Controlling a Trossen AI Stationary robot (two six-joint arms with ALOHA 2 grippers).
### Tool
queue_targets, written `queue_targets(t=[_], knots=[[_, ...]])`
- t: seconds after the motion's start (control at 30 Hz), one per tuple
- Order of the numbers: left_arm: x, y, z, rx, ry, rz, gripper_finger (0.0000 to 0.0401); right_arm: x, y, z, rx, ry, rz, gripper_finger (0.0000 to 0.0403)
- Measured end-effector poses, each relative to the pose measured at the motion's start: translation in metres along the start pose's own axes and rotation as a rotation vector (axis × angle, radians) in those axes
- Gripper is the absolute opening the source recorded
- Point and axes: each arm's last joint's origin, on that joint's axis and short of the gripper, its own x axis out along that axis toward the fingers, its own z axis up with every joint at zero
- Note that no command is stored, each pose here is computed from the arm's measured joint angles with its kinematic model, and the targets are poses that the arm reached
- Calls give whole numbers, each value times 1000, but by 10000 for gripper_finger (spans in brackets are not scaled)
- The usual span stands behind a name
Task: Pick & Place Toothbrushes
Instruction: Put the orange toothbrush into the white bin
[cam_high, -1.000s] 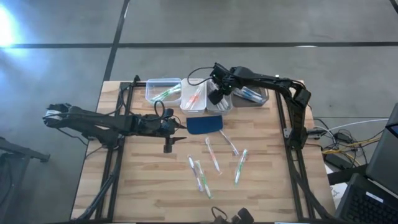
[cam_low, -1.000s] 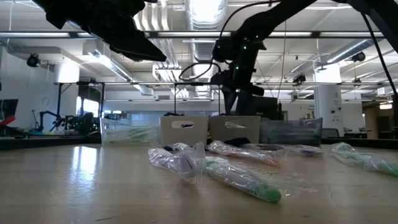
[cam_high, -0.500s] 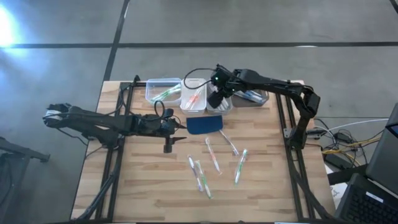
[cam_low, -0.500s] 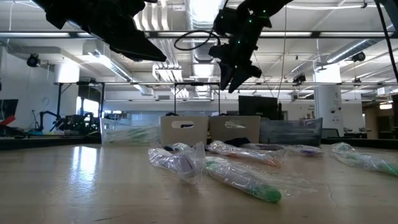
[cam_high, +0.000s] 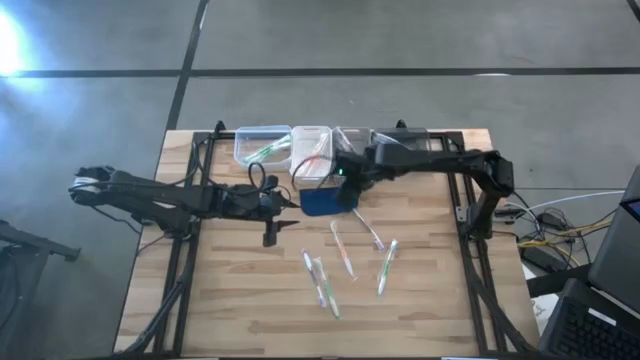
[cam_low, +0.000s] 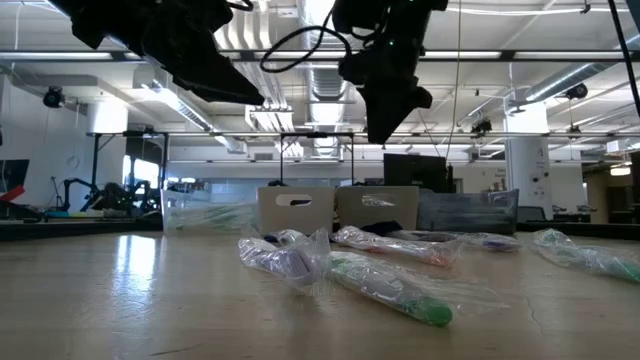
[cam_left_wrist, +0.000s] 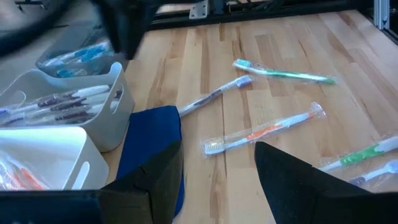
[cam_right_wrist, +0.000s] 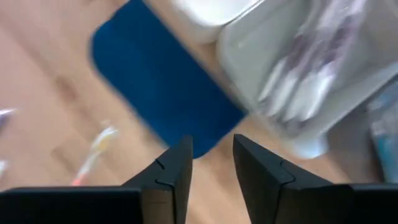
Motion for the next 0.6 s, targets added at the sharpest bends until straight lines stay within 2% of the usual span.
queue_targets(t=[0.13, 0.37, 0.6], knots=[[0, 0, -3, 0, 8, -1, 207, -3, 29, -18, 30, 8, 30, 94], [0, 0, -2, 1, 7, -1, 207, -5, 76, -52, 10, -36, 65, 65], [0, 0, -2, 0, 7, 0, 207, 7, 99, -73, 73, -183, 43, 56]])
